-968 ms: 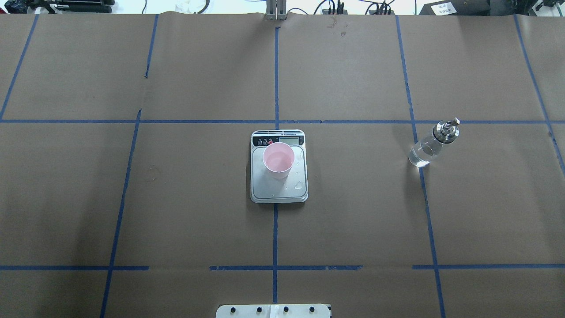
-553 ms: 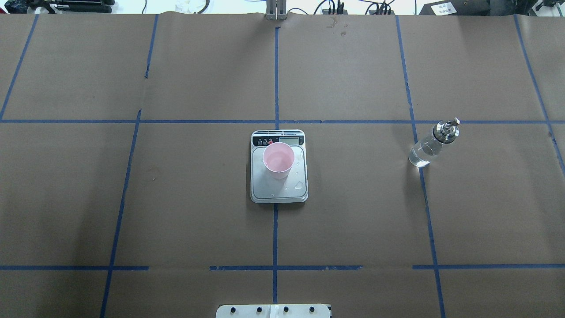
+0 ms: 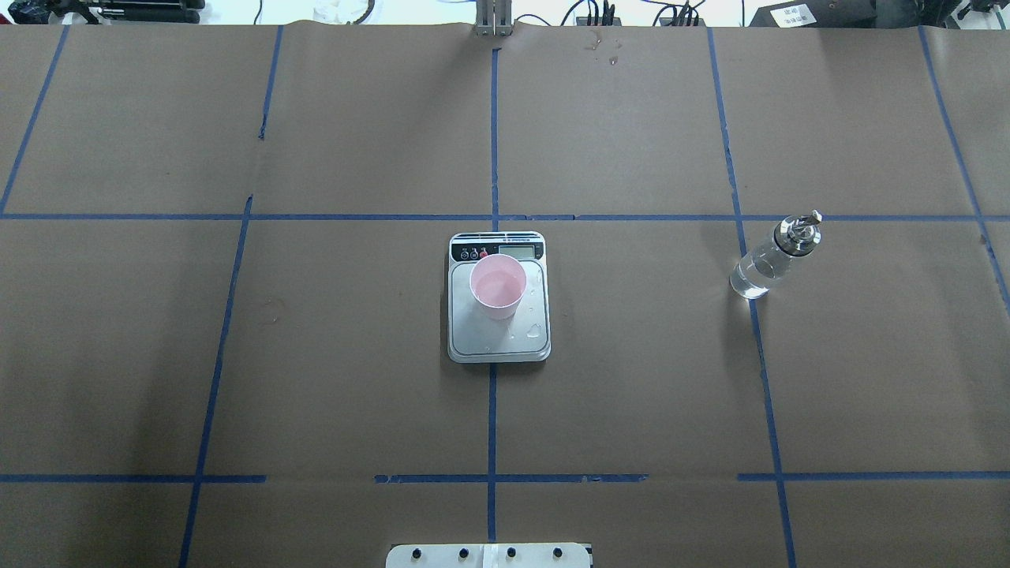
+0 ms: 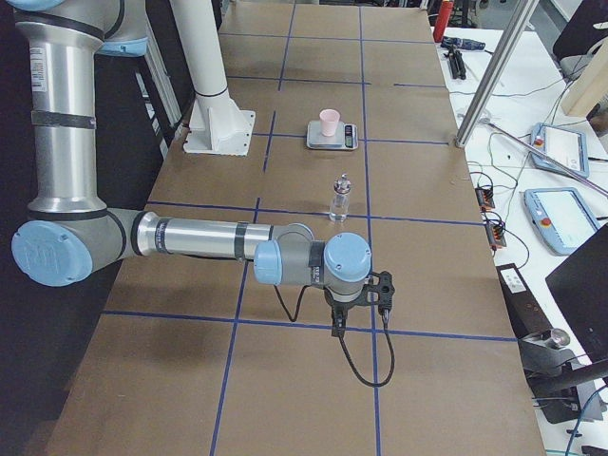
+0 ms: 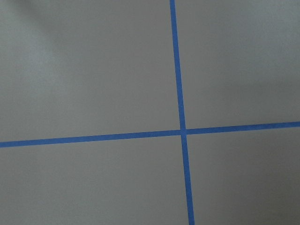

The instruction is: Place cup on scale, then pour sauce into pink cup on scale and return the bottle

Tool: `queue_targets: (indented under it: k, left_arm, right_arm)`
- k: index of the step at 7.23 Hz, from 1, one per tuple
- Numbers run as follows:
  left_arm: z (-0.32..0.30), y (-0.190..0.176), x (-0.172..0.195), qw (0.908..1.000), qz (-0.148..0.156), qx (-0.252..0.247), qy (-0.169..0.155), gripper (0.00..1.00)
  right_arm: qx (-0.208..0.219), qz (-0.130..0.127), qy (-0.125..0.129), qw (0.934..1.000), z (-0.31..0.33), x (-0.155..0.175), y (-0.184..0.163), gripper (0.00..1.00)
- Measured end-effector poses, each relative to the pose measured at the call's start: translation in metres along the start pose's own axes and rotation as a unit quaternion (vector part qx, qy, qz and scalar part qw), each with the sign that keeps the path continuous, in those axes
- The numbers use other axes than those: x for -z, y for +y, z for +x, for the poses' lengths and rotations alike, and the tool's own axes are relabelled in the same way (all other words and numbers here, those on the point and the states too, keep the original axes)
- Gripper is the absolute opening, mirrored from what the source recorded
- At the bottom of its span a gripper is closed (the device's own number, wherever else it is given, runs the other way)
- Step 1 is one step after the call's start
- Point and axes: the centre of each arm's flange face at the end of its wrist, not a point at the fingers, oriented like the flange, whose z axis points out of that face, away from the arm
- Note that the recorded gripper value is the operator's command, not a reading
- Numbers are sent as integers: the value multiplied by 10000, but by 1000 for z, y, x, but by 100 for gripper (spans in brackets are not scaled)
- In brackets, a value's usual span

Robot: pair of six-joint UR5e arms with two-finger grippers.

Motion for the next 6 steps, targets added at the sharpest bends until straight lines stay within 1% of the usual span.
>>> queue_targets:
  k: [6]
  left_arm:
    - [0, 0, 0, 10000, -6, -66, 2, 100]
  right_arm:
    - [55, 39, -9, 10000, -4, 4, -1, 100]
